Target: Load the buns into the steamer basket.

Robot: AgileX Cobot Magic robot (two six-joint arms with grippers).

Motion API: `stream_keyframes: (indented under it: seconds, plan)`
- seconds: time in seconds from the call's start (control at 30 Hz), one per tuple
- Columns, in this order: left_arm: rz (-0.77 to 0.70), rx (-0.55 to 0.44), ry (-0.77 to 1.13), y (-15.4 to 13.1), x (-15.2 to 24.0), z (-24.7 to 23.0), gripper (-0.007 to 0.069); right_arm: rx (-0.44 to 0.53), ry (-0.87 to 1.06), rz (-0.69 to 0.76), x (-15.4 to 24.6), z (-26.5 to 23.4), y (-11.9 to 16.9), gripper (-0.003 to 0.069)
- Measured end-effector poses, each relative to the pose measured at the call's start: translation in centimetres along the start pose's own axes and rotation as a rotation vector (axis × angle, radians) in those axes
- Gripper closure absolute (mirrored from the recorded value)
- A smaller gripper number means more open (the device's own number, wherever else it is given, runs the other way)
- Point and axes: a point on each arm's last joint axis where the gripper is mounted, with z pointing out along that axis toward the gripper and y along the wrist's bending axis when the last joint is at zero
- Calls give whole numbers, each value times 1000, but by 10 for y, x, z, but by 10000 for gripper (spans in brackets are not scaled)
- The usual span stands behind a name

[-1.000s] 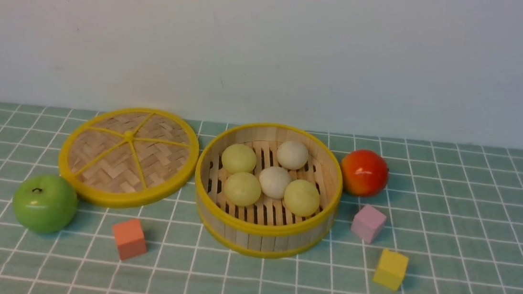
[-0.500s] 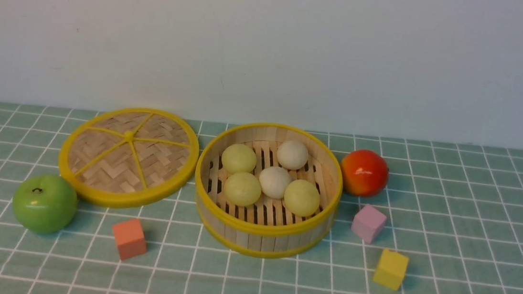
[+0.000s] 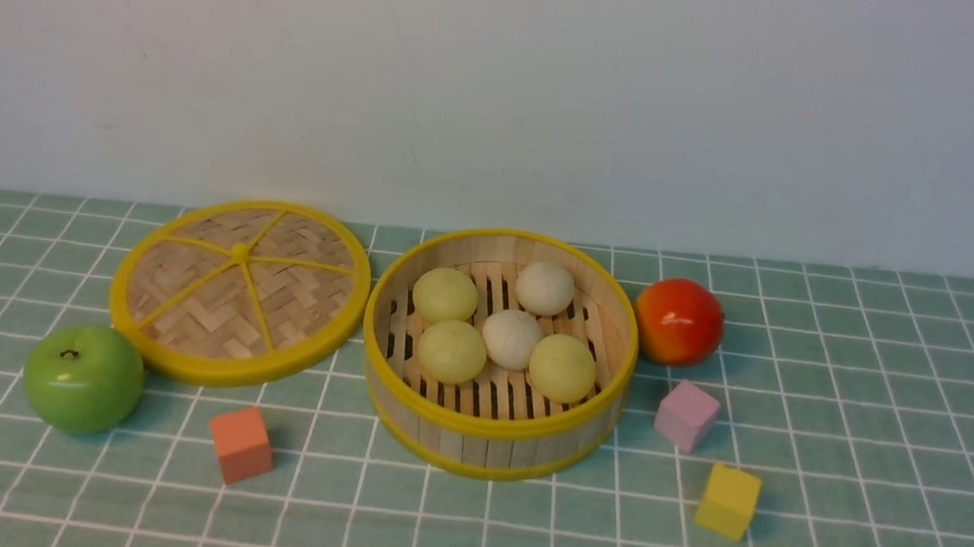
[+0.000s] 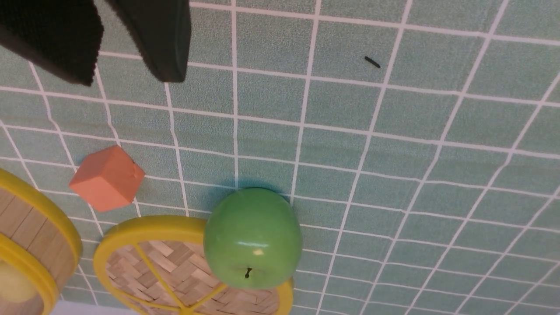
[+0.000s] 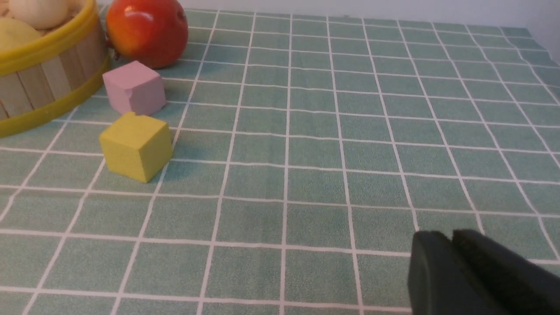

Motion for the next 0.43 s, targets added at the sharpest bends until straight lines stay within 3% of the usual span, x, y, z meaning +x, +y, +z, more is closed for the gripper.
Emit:
stream_keyframes:
  seconds: [0.43]
  plan:
    - [0,0,0,0,0,0,387,0,0,0,0,0,0,554]
